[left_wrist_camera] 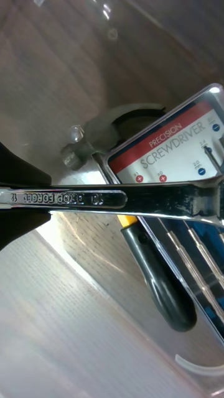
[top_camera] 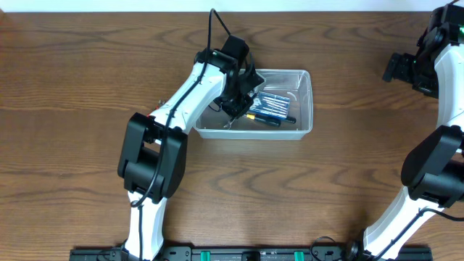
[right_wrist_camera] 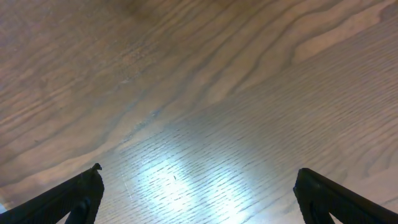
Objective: Pack container
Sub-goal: 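Lower the wrench into the container and open the left gripper, then raise the left gripper and move it left over the red pliers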
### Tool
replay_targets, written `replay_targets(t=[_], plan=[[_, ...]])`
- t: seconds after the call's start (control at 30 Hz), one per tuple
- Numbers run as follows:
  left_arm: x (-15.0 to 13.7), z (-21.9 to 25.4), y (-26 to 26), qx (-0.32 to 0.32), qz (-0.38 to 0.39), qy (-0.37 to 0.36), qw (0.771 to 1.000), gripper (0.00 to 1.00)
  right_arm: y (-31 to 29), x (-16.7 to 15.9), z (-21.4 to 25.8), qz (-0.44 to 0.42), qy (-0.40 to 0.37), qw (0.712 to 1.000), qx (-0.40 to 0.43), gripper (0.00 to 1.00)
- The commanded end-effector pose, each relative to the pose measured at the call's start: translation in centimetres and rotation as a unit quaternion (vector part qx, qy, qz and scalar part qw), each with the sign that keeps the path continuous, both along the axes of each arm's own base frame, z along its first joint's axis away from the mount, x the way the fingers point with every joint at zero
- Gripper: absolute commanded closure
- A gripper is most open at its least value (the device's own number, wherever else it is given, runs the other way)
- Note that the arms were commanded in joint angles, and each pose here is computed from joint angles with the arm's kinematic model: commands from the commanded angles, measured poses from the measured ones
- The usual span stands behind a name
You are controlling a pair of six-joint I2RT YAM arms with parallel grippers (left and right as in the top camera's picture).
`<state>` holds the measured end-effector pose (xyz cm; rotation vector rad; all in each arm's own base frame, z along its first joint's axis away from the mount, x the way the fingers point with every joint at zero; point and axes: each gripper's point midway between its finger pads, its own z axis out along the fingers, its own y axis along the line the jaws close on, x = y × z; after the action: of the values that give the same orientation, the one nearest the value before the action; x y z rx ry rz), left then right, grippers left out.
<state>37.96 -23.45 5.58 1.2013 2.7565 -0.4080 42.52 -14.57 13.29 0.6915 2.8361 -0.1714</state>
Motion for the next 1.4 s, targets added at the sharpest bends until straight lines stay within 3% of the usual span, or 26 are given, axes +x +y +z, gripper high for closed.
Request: replay_targets(t=[0.0,0.1,0.13,0.23,0.27,0.77,0.97,1.17,1.23,1.27,1.3,1.37], plan=[[-0.3,-0.6,0.0,-0.001,-0.006,0.01,1.0,0.94,-0.2,-0.1,-0.2,-0.009,0.001,1.0,0.0,0.01],[-0.2,-0.6,0.1,0.002,-0.005,0.009,1.0,0.92,-0.2,-0.1,-0.2,-0.009,0.001,1.0,0.0,0.01],[-0.2,-0.6,0.2,0.002,-0.005,0.009,1.0,0.85,-0.2,-0.1,-0.2,-0.009,0.001,1.0,0.0,0.01],[-0.1,-0.7,0.2,0.003,-0.004,0.008,1.0,0.83,-0.2,-0.1,-0.2,-0.009,0.001,1.0,0.0,0.01],[-0.1,-0.7,0.2,0.004,-0.004,0.008,1.0,0.77,-0.2,-0.1,-0.2,-0.009,0.001,1.0,0.0,0.01],[1.5,-0.2,1.3,0.03,0.005,-0.027,0.999,0.78,-0.2,-0.1,-0.2,-0.009,0.001,1.0,0.0,0.01],[3.8,4.5,1.9,0.002,0.041,-0.082,0.996,0.78,-0.2,-0.1,-0.2,-0.009,0.001,1.0,0.0,0.01],[6.0,11.6,5.5,-0.037,0.139,-0.142,0.979,0.77,-0.2,-0.1,-0.2,-0.009,0.001,1.0,0.0,0.01],[6.1,13.3,7.8,-0.041,0.171,-0.151,0.973,0.65,-0.2,-0.1,-0.2,-0.009,0.001,1.0,0.0,0.01],[6.0,13.9,9.0,-0.04,0.184,-0.152,0.97,0.43,-0.2,-0.1,-0.2,-0.009,0.001,1.0,0.0,0.01],[5.9,14.4,10.1,-0.038,0.195,-0.151,0.968,0.3,-0.2,-0.1,-0.2,-0.009,0.001,1.0,0.0,0.01],[5.4,15.1,13.1,-0.03,0.226,-0.145,0.963,0.25,-0.2,-0.1,-0.2,-0.009,0.001,1.0,0.0,0.01]])
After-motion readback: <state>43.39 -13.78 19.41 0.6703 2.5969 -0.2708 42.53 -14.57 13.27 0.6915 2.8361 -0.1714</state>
